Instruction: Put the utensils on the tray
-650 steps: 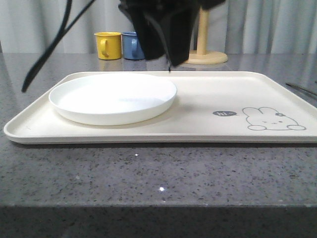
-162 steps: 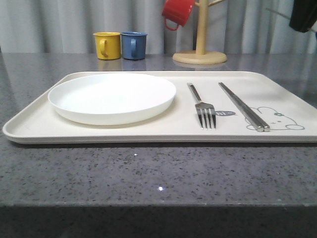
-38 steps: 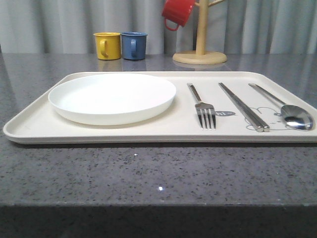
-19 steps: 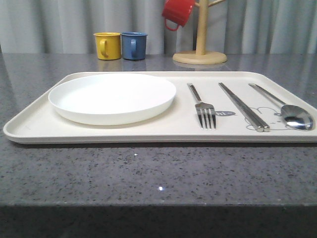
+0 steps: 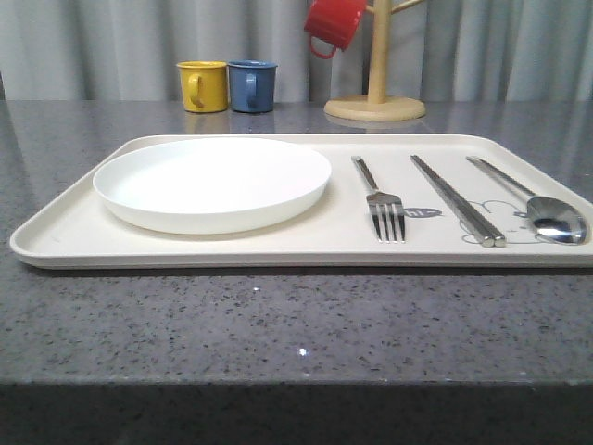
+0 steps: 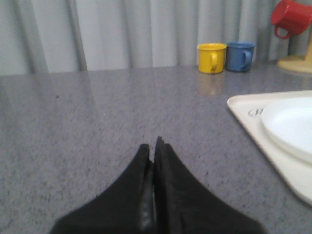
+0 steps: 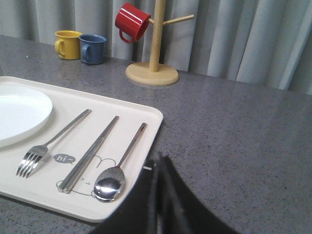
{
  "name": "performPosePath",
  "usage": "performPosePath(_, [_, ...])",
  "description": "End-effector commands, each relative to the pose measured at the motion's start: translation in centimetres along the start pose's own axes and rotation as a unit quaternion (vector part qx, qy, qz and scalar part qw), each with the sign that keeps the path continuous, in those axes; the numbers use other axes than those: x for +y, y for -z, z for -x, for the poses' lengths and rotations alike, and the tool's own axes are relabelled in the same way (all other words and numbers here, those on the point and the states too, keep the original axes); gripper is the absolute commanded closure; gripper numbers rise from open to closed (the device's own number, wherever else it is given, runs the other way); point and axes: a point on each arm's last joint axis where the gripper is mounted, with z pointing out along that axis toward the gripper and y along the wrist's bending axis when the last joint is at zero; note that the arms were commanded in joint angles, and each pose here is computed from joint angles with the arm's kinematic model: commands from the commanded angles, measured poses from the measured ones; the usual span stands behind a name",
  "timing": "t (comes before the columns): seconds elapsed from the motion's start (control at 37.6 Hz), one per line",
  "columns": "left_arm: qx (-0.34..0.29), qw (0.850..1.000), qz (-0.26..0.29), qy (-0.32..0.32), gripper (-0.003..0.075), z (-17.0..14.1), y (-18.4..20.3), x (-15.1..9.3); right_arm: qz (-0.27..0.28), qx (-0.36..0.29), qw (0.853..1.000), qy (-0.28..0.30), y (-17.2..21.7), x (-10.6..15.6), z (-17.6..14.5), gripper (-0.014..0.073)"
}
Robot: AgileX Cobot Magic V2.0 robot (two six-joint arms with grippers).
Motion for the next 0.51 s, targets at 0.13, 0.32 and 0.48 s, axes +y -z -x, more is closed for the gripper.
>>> performPosePath(0.13, [-0.071, 0.997, 0.004, 0.024, 0.0738, -1.8, -0.7, -0.1, -0.001, -0.039, 0.999, 0.009, 0.2, 0.0, 1.3, 0.0705])
performPosePath(0.32, [-0.063, 0.998, 0.004, 0.024, 0.0738, -2.0, -0.7, -0.1, -0.001, -0.039, 0.999, 0.009, 0.2, 0.0, 1.3, 0.0705])
performPosePath(0.48, [-0.063, 0.998, 0.004, 0.024, 0.0738, -2.0, -0.7, -0.1, -0.001, -0.039, 0.999, 0.009, 0.2, 0.0, 1.3, 0.0705])
